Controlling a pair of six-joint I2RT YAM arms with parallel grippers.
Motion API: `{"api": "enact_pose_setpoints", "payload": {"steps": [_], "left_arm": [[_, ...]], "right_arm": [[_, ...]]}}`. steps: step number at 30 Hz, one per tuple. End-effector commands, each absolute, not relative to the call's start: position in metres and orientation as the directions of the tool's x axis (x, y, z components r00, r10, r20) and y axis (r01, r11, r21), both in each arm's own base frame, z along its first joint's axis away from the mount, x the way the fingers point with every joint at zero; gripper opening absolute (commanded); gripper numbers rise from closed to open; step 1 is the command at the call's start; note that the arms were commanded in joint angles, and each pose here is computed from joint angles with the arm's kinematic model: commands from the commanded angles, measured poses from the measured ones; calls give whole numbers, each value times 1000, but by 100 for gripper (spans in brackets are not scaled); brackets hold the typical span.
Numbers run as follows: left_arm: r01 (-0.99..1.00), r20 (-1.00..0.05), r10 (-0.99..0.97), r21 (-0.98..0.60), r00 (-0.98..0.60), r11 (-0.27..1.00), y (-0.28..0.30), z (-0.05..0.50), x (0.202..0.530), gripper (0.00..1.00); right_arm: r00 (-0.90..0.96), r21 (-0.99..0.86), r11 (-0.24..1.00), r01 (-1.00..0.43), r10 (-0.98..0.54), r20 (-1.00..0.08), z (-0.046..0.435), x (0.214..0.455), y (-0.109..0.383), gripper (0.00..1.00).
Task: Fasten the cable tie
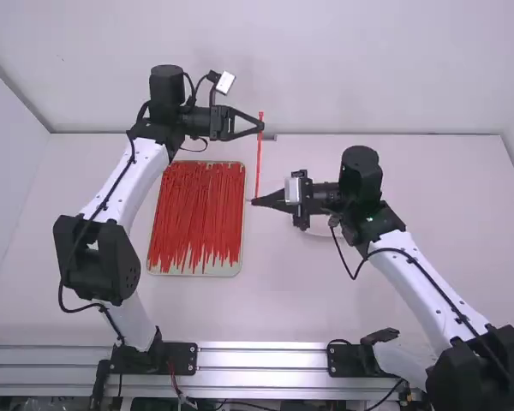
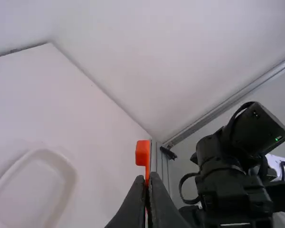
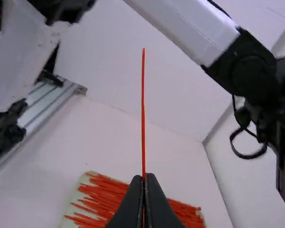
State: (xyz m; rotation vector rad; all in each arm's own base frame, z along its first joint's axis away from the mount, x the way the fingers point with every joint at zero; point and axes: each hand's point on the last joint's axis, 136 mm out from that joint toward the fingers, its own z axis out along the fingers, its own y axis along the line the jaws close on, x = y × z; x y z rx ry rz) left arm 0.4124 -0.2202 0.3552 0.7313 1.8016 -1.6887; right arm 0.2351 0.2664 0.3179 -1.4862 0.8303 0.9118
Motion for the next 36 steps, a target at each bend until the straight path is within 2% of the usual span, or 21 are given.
{"api": "enact_pose_setpoints", "payload": {"steps": [1, 4, 7, 10, 15, 23, 25, 29, 31, 36], "left_arm": [[744, -746, 1, -663, -666, 78, -214, 359, 413, 2], [780, -782, 5, -621, -623, 79, -214, 359, 414, 2], [855, -856, 19, -514, -517, 72, -217, 359, 412, 2], [923, -924, 29, -378, -380, 68, -217, 359, 412, 2], [992, -992, 46, -113, -116, 65, -214, 359, 414, 2], [992, -992, 54, 120, 118, 46, -216, 362, 413, 2], [981, -980, 36, 195, 195, 2, -220, 366, 405, 2], [966, -965, 26, 259, 259, -9, -221, 369, 404, 2], [963, -962, 28, 271, 271, -5, -222, 370, 405, 2], [955, -954, 38, 298, 298, 2, -223, 364, 406, 2]], "right_arm": [[455, -467, -227, -855, 103, -884, 332, 211, 258, 0], [347, -351, -177, -919, 54, -936, 338, 224, 256, 0], [164, -165, -49, -985, 18, -986, 351, 248, 256, 0], [-43, 50, 118, -992, 68, -997, 368, 277, 253, 0], [-204, 235, 221, -947, 153, -967, 378, 301, 240, 0], [-455, 485, 226, -845, 174, -873, 353, 317, 239, 0], [-539, 568, 215, -795, 181, -823, 343, 323, 241, 0], [-658, 686, 197, -700, 196, -727, 329, 331, 244, 0], [-682, 709, 186, -681, 190, -706, 325, 331, 245, 0], [-688, 701, 98, -706, 141, -712, 334, 314, 253, 0]]}}
